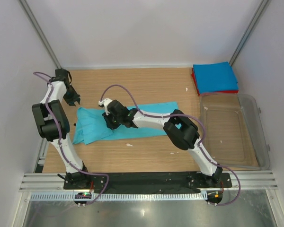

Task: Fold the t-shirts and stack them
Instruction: Fold the tshirt

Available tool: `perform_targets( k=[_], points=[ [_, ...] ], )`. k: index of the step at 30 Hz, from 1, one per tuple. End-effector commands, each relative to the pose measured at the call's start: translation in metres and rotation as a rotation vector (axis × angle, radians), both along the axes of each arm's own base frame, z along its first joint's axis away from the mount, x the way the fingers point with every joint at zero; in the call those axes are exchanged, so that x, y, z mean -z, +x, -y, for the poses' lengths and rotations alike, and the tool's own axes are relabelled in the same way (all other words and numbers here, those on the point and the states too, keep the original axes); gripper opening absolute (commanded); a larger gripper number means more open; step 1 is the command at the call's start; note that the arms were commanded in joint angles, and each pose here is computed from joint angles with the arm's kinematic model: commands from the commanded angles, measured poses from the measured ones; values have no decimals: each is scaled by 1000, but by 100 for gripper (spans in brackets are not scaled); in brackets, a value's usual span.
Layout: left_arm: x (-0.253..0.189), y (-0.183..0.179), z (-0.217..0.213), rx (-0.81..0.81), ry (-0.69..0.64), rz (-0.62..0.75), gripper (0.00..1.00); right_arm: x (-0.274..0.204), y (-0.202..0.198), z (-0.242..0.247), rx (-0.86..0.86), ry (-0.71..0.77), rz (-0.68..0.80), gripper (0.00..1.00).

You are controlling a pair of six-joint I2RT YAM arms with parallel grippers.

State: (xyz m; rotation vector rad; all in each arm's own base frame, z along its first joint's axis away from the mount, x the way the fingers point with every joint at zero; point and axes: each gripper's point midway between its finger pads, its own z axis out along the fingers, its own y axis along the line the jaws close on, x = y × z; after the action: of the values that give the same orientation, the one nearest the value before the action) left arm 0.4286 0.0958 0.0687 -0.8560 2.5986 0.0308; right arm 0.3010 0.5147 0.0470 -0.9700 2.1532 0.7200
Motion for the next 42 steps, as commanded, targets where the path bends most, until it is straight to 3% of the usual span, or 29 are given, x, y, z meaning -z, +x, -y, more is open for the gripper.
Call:
perform_targets(
  k=[1,11,18,27,35,42],
  points=[
    [3,4,7,36,-45,29,27,1,11,6,74,-22,36,25],
    [37,4,7,103,-19,-33,24,4,14,5,111,-3,33,25],
    [37,22,-7,48,26,-26,1,19,17,17,193,-15,22,18],
    [42,51,-7,-23,-20,-5,0,15,15,20,270,56,8,18],
    [37,89,1,18,-89,66,0,-34,26,9,285,116,59,19],
    [38,104,6,46,-122,103,0,-42,29,-12,252,159,47,19]
  ],
)
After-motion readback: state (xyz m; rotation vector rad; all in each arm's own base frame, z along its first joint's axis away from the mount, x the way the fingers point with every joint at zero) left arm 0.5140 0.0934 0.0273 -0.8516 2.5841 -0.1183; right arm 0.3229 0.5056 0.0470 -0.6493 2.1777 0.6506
